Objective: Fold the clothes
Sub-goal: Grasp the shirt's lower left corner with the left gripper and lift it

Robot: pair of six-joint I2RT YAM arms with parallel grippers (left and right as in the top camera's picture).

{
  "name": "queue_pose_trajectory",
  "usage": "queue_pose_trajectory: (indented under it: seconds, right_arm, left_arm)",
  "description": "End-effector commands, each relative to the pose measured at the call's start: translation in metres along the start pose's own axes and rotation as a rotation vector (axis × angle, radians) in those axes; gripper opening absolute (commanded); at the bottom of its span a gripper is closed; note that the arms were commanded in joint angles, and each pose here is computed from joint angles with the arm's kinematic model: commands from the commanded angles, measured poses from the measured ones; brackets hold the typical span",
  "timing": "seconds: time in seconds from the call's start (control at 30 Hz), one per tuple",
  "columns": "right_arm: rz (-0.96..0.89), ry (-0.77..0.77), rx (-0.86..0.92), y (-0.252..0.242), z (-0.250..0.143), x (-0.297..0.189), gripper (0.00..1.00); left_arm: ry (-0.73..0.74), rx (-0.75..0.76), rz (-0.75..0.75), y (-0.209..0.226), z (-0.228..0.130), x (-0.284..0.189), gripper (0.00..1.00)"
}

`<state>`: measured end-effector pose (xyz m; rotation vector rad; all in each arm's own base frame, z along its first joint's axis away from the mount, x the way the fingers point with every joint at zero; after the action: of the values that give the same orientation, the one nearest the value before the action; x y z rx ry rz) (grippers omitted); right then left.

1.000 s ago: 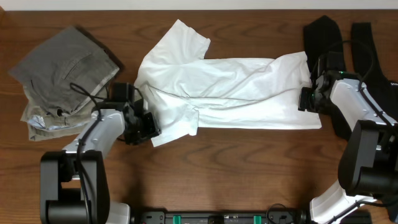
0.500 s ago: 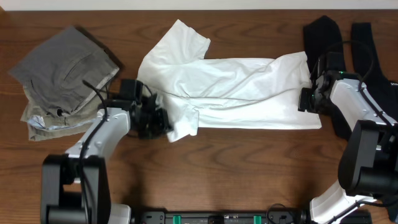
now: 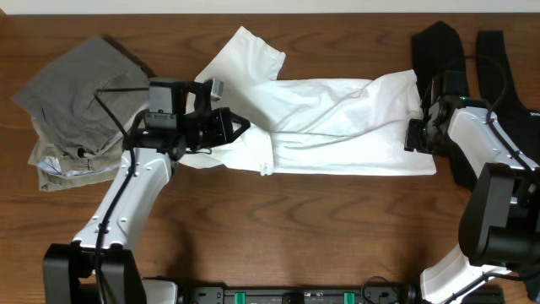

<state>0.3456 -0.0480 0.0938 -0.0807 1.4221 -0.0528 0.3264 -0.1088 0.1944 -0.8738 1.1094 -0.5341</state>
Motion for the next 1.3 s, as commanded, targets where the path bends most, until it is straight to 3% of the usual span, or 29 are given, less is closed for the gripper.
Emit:
queue_pose_trajectory:
  seconds: [0.0,0.53,0.7,0.73,0.83,1.0,1.27]
  right_arm:
    - [-0.002,0.014,0.012,-0.001,-0.003,0.004,0.52]
    - [-0.002,0.015,0.012,-0.001,-0.003,0.004,0.52]
    - [-0.002,0.015,0.012,-0.001,-0.003,0.004,0.52]
    - [-0.001,0.015,0.012,-0.001,-0.003,0.004,0.52]
    - [-0.001,0.015,0.013,-0.001,-0.003,0.004,0.52]
    - [-0.001,0.015,0.012,-0.001,-0.003,0.004,0.52]
    - [-0.002,0.016,0.013,-0.001,-0.003,0.004,0.52]
  left_arm:
    - [0.004,0.036,-0.03,-0.01,-0.001,0.007,0.06]
    - [-0.149,0.147,0.117,-0.023,-0.001,0.048,0.06]
    - [-0.205,0.12,0.141,-0.017,0.008,0.057,0.07]
    - [-0.216,0.122,0.148,-0.015,0.01,0.059,0.09]
    - [-0.233,0.124,0.157,-0.01,0.015,0.065,0.33]
    - [-0.249,0.122,0.144,-0.007,0.02,0.072,0.42]
    - [-0.215,0.067,0.221,0.01,0.017,0.057,0.43]
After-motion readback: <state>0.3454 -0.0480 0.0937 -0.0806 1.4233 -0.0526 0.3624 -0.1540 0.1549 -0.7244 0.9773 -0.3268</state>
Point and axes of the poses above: each gripper's point midway between its finger pads, its own x axis out along the fingers, its own y axis along the line the jaws close on, z = x × y, the point moved 7 cm from there along -x, back along the fingers, and after that the axes turned 14 degrees about -x, right-handed, at the moved point
